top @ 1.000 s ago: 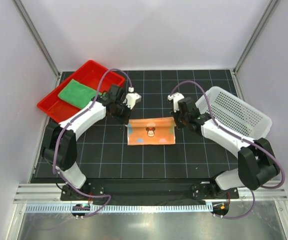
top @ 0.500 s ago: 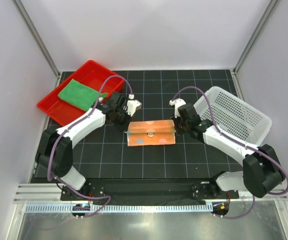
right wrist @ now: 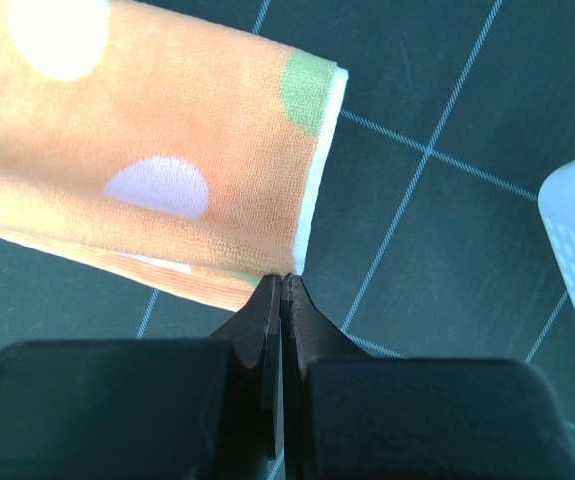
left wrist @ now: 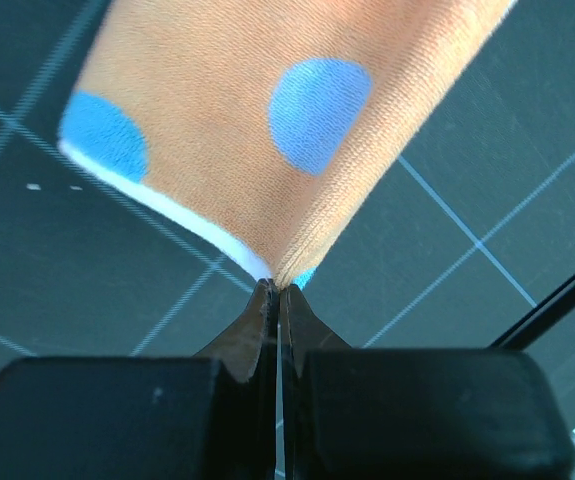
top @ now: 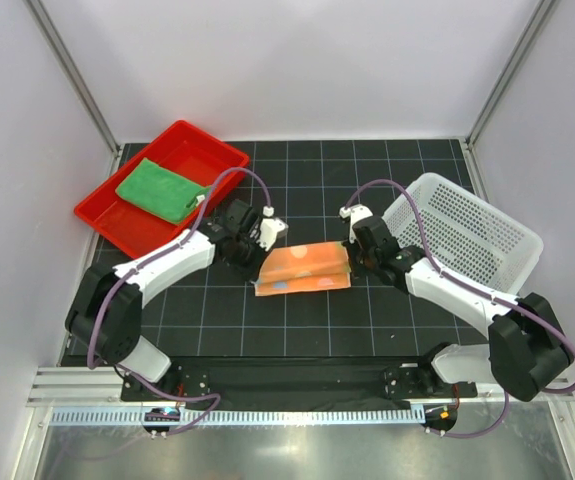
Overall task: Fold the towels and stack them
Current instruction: Fold the towel
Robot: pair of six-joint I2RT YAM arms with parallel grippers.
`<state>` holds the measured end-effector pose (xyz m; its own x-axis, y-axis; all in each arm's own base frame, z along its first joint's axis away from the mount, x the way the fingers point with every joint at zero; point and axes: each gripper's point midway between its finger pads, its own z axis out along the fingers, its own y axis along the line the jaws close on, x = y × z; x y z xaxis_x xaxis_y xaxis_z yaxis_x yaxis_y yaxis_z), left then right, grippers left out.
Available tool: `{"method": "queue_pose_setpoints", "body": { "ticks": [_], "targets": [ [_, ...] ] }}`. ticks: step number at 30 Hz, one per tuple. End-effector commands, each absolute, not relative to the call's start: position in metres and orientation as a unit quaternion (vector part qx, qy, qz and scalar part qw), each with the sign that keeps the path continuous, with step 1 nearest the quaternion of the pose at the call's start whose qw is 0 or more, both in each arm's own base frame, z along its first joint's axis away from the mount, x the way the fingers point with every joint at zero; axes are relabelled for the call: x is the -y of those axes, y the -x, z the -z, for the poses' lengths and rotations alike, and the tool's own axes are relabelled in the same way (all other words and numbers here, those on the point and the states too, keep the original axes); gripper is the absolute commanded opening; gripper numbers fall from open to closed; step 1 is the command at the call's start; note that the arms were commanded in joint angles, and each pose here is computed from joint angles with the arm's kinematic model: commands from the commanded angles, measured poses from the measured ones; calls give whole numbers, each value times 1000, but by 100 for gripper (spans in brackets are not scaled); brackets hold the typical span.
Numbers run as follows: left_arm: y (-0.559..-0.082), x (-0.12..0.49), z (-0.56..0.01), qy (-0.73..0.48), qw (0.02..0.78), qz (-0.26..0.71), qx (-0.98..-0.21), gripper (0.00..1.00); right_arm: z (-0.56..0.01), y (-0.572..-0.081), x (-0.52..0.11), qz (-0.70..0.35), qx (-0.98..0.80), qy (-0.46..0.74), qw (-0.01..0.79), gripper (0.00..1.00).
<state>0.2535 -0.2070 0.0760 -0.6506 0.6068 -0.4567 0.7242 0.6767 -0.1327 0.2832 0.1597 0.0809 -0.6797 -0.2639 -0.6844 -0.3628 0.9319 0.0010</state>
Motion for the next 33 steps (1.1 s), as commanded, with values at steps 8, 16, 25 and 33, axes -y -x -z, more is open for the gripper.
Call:
{"method": "queue_pose_setpoints", "body": {
  "ticks": [8,16,25,33],
  "targets": [
    [-236,199,-71,-367,189,117,-903,0,-82,-280,-152,-58,-926,121,353,4],
    [-231,201,-69,-364,183,118,-905,7,-70,-267,-150,-65,-935,111,330,16],
    [-212,215,-89,-361,162,178,-901,39,-88,-257,-158,-97,-945,60,306,27],
    [-219,244,-81,-249,142,222,-932,35,-102,-277,-195,-158,-934,18,319,27]
  ]
}}
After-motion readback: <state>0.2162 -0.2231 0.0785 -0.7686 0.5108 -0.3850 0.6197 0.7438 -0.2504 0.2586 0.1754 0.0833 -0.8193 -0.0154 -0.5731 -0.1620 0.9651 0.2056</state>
